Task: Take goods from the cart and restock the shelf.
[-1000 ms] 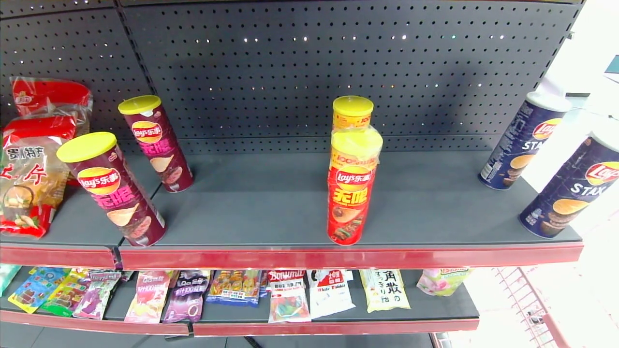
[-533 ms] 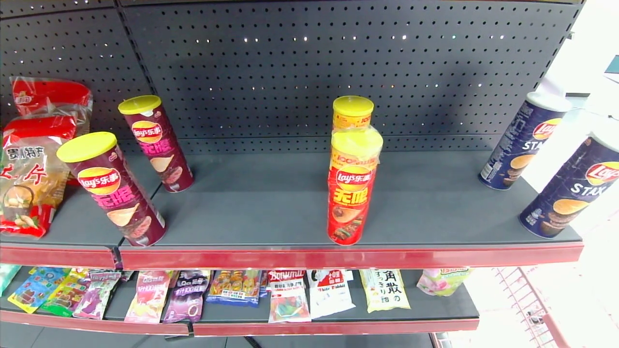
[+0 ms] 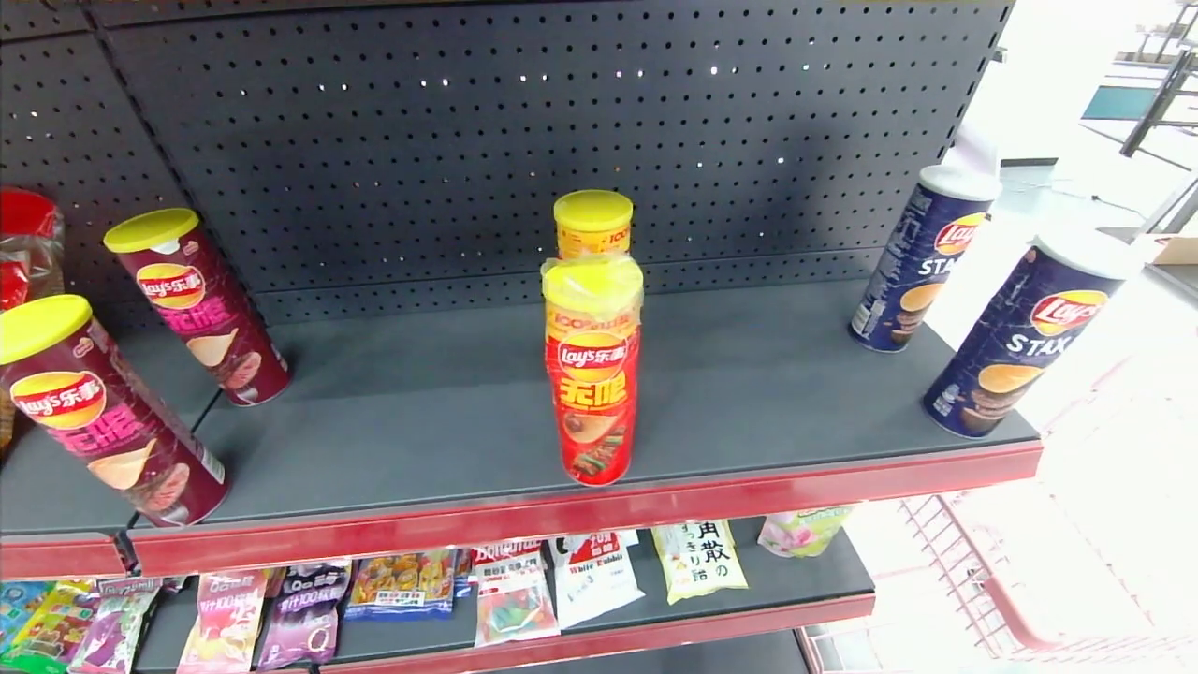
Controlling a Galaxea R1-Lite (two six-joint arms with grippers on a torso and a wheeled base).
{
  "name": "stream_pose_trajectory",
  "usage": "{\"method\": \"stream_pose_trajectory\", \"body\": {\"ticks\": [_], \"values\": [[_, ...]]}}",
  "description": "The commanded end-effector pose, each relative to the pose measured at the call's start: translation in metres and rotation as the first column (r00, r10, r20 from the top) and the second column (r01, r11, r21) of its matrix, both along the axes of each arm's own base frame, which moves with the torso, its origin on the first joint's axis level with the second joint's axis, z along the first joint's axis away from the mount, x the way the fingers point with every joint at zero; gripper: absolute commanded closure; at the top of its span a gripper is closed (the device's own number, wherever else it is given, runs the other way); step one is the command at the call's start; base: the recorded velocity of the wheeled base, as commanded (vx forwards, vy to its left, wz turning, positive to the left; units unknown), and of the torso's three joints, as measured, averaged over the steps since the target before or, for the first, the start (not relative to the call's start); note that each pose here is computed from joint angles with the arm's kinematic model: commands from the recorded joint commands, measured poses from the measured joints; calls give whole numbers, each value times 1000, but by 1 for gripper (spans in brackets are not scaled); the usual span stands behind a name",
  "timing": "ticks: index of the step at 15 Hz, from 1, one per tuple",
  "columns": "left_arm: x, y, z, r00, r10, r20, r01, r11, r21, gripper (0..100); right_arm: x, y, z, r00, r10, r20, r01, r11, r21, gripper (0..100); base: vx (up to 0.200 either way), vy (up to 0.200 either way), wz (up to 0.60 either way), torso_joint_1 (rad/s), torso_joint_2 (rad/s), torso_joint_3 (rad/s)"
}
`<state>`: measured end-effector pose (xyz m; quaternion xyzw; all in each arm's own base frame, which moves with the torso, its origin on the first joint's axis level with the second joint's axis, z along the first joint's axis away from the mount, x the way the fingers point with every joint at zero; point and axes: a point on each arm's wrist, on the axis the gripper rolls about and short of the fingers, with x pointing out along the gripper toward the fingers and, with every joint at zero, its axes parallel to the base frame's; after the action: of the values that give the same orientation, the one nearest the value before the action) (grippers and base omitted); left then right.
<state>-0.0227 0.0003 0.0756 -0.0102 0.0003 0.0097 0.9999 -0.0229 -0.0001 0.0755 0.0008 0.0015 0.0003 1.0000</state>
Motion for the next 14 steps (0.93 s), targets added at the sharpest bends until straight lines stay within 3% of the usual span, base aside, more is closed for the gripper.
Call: {"method": "stream_pose_trajectory", "body": {"ticks": [1,8,11,14], "values": [[0,0,0,1000,-1,2,1,1000,-1,0,0,0,0,1000,1,0,-1,1000,0,0,0,0,0,0,0,0],[0,0,0,1000,1,2,-1,1000,0,0,0,0,0,1000,1,0,-1,1000,0,0,0,0,0,0,0,0],[0,0,0,1000,-1,2,1,1000,0,0,0,0,0,1000,1,0,-1,1000,0,0,0,0,600,-1,1,-1],[0,0,0,1000,-1,2,1,1000,0,0,0,0,0,1000,1,0,-1,1000,0,0,0,0,0,0,0,0]]}}
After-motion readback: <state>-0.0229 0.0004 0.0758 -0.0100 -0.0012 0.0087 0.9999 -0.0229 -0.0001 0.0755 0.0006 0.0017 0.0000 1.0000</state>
